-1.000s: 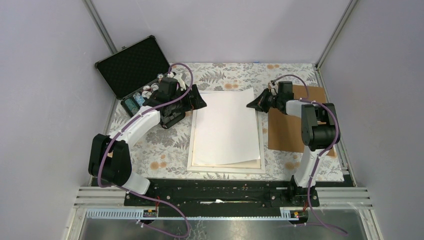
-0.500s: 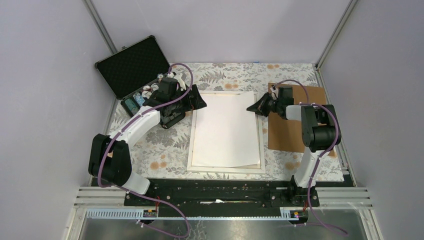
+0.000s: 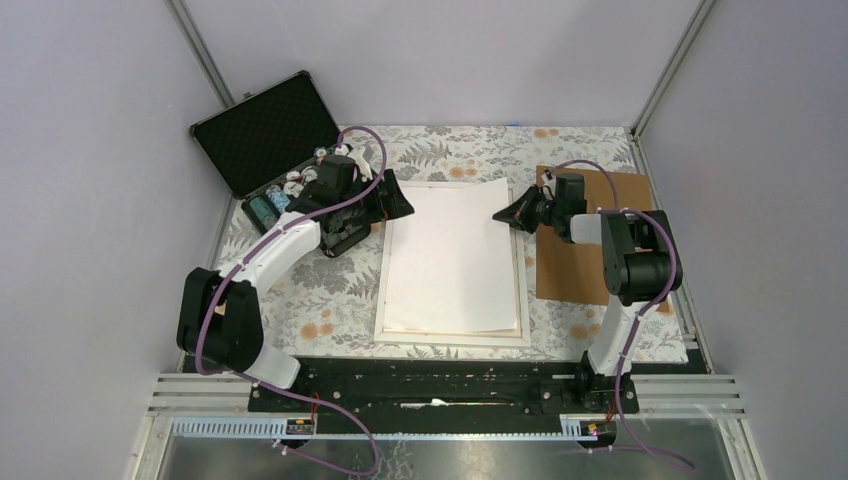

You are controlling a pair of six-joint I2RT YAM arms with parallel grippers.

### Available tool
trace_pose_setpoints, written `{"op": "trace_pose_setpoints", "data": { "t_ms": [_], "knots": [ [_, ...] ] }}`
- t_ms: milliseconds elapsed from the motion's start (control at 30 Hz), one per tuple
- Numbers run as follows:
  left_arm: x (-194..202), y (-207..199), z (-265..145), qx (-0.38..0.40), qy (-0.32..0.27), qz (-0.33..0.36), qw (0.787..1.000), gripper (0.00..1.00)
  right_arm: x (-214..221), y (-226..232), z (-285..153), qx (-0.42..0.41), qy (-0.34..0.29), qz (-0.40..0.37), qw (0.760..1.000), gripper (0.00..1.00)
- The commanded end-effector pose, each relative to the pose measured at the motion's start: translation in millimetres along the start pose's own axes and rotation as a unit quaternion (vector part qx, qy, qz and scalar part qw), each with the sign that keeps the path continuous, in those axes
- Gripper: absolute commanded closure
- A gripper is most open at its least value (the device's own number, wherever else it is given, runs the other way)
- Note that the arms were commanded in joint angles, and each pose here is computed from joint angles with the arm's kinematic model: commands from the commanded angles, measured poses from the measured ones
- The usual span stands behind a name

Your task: Put the photo into the frame

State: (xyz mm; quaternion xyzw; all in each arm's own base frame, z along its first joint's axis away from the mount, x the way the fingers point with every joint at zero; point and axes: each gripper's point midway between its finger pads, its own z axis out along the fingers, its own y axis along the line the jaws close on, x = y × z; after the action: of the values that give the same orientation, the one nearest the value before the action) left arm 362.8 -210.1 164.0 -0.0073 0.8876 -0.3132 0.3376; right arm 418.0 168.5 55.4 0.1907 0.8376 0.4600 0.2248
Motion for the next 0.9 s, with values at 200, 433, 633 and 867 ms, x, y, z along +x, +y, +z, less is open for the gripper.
{"op": "trace_pose_setpoints", "data": {
  "t_ms": [200,433,633,867],
  "knots": [
    [-11,-10,-7,0.022,-0.024,0.010,0.999,0.01,-7,26,-6,0.001,-0.016,-0.058,0.998,0.75],
    [-13,-12,-8,0.024,-0.026,0.012,0.999,0.01,-18,18,-56,0.160,-0.032,-0.114,0.980,0.30],
    [-14,-16,-12,0.032,-0.031,0.012,0.999,0.01,-93,-8,-209,0.525,-0.199,-0.221,0.797,0.00],
    [-11,-26,-13,0.053,-0.028,0.013,0.998,0.01,-94,-14,-220,0.470,-0.249,-0.168,0.830,0.00]
  ]
}}
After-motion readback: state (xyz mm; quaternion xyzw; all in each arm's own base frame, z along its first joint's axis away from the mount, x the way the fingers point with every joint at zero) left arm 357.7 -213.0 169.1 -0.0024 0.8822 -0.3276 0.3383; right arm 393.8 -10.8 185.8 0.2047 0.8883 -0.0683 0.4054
